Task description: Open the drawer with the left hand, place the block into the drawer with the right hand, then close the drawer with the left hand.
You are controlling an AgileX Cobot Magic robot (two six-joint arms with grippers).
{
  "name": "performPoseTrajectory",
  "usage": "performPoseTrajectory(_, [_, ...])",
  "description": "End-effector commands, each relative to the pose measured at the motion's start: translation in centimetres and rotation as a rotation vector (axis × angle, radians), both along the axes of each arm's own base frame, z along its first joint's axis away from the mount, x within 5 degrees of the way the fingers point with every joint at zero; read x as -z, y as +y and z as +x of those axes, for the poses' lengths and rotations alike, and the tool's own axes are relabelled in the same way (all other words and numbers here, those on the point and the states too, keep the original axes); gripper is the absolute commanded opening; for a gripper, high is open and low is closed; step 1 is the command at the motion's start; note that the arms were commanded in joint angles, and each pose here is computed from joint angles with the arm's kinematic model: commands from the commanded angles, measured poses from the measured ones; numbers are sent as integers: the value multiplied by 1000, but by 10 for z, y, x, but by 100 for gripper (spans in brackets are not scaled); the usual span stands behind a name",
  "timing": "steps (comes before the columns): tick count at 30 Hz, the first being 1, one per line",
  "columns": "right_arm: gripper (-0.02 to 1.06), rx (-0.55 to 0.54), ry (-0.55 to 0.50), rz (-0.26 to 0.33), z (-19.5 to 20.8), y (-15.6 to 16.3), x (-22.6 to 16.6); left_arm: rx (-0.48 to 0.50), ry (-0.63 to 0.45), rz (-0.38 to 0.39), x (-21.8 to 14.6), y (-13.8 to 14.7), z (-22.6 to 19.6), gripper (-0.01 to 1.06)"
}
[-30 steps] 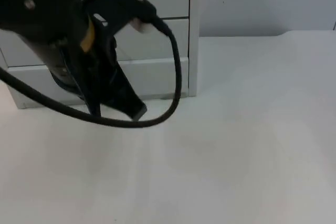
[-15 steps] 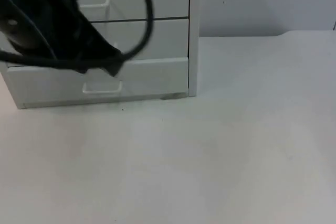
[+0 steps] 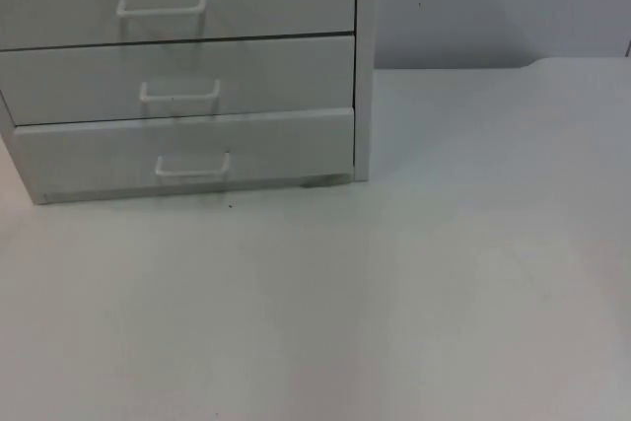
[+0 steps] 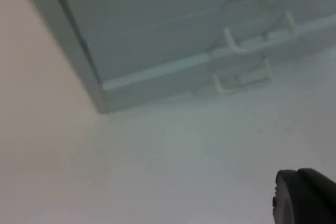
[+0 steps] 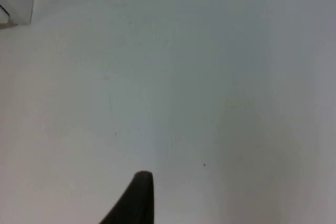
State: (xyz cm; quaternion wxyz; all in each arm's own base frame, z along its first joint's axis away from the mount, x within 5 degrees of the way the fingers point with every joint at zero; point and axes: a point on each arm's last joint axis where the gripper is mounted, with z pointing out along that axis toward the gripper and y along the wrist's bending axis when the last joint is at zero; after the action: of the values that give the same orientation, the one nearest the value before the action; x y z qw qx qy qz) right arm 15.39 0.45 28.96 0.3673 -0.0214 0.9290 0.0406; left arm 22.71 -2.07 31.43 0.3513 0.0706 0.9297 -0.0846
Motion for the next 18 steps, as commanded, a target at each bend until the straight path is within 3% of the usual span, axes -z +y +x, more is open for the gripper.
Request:
performPoseTrajectory(1, [105, -3, -6, 7, 0, 1, -1, -46, -35, -20, -6, 11, -14, 0])
performPoseTrajectory(9, [105, -6, -6, 5, 0, 1, -1, -127, -98, -14, -3, 23, -56, 0])
performPoseTrajectory(18, [105, -6, -9, 7, -1, 1, -2, -89, -185, -39, -23, 12, -102, 0])
